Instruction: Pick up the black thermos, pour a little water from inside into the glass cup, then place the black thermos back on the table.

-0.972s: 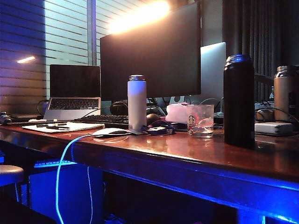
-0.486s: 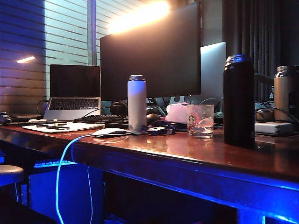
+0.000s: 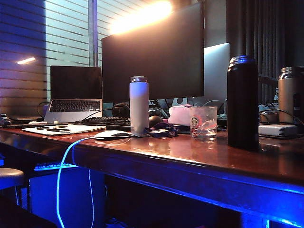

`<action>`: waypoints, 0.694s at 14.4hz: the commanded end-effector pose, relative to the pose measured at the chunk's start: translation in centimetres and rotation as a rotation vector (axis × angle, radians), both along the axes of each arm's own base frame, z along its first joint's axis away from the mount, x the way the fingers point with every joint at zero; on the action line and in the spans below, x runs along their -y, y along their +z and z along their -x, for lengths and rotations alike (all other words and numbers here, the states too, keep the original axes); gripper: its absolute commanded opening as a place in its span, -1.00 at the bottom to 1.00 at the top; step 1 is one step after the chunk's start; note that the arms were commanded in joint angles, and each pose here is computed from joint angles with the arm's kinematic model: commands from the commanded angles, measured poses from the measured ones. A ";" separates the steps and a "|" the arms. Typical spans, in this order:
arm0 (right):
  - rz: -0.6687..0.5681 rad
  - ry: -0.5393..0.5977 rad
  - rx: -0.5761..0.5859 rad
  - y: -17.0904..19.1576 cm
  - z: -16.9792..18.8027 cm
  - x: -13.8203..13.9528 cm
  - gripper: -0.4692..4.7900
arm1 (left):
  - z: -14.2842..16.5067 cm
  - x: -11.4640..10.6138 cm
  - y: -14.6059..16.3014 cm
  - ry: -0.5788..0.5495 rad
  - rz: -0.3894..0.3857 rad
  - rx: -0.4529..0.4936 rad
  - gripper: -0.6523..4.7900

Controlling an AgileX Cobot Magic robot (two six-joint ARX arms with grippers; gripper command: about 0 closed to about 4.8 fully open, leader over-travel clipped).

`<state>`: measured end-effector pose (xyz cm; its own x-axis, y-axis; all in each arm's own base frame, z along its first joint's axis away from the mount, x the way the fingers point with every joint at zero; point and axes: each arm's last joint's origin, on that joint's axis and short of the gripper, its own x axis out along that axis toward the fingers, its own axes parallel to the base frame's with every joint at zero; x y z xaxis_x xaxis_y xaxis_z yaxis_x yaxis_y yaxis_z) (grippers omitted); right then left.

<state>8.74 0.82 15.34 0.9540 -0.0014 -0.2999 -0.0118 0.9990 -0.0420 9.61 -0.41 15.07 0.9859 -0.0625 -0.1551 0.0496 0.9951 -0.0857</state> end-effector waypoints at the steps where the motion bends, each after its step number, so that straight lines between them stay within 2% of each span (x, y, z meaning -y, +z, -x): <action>1: 0.008 -0.109 -0.008 -0.2 -0.1 0.9 -0.84 | 0.0 0.0 -0.3 -0.008 -0.002 -0.018 -0.77; 2: 0.005 -0.124 -0.008 -0.2 -0.1 1.1 -0.84 | 0.0 0.0 -0.3 -0.008 -0.002 -0.018 -0.77; 7: -0.062 0.035 -0.013 -0.3 -0.1 0.6 -0.84 | 0.0 0.0 -0.3 -0.008 -0.002 -0.018 -0.77; 10: -0.034 0.001 -0.012 -0.3 -0.1 0.7 -0.84 | 0.0 0.0 -0.3 -0.008 -0.002 -0.018 -0.77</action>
